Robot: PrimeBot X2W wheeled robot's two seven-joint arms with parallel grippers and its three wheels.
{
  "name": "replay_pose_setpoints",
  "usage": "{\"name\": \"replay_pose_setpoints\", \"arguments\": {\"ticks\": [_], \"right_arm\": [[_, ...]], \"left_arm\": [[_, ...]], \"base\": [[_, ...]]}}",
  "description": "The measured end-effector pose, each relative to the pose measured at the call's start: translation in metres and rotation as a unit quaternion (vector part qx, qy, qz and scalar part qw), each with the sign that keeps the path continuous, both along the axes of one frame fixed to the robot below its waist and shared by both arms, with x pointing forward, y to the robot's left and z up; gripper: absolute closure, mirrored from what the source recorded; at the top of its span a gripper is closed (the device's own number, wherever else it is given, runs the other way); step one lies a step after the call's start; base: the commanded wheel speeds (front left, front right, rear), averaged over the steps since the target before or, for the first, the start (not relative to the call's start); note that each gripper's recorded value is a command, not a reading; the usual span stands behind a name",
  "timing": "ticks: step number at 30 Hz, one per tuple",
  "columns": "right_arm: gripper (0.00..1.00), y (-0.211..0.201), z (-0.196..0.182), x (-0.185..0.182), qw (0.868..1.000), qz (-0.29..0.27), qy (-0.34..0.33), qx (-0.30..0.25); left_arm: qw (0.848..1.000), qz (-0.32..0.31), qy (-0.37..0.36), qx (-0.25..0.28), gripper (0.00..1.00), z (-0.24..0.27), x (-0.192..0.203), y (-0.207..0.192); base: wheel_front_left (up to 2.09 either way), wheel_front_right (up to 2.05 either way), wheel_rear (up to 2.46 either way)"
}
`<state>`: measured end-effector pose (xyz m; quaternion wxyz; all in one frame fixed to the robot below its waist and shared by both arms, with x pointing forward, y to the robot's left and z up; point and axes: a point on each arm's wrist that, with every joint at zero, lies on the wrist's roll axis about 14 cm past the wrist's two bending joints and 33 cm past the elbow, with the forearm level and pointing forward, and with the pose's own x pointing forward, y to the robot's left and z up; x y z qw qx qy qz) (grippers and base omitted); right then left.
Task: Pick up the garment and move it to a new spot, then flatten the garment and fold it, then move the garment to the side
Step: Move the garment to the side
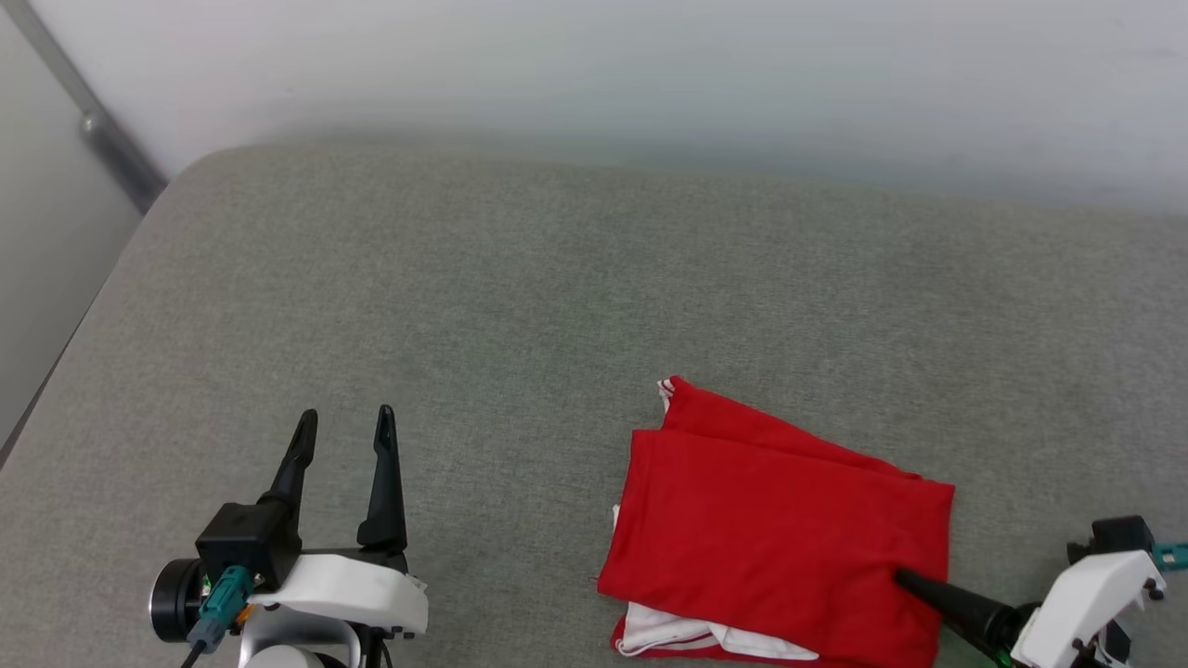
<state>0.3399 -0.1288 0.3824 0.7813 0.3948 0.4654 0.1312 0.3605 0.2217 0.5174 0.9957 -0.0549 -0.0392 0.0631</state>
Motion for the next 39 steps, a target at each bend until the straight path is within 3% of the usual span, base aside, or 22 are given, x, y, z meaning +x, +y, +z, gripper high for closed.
{"name": "replay_pose_setpoints", "arguments": {"ticks": [5,6,8,9,13,20,26,30,39], "right_arm": [[0.00,0.016,-0.003,0.016,1.000,0.007,0.004,0.020],[0.15,0.019,-0.003,0.017,1.000,0.011,0.005,0.023],[0.92,0.026,-0.001,0.019,0.999,0.016,0.003,0.029],[1.00,0.028,-0.001,0.019,0.999,0.022,0.002,0.029],[1.00,0.031,0.004,0.021,0.999,0.034,-0.014,0.018],[1.00,0.008,0.019,0.024,0.991,0.070,-0.081,-0.081],[1.00,-0.050,0.026,0.026,0.958,0.088,-0.128,-0.240],[1.00,-0.075,0.039,0.029,0.948,0.064,-0.146,-0.276],[1.00,-0.180,0.048,0.020,0.923,-0.048,-0.125,-0.362]], "left_arm": [[1.000,0.008,-0.001,0.003,0.00,-0.001,0.001,0.005],[1.000,0.010,-0.003,0.004,0.00,0.001,0.001,0.007],[1.000,0.008,-0.004,0.004,0.00,0.001,0.001,0.006],[1.000,0.008,-0.005,0.004,0.00,0.001,0.001,0.006],[1.000,0.006,0.000,0.006,0.00,-0.003,-0.002,0.005],[1.000,-0.010,0.003,0.008,0.00,-0.006,-0.004,-0.004],[0.998,-0.057,-0.005,0.004,0.00,-0.003,0.009,-0.033],[0.995,-0.095,-0.016,-0.003,0.00,0.003,0.025,-0.061],[0.972,-0.228,-0.046,-0.005,0.00,0.015,0.084,-0.156]], "base": [[0.00,0.00,0.00],[0.00,0.00,0.00],[0.00,0.00,0.00],[0.00,0.00,0.00],[0.00,0.00,0.00],[0.00,0.00,0.00],[0.00,0.00,0.00],[0.00,0.00,0.00],[0.00,0.00,0.00]]}}
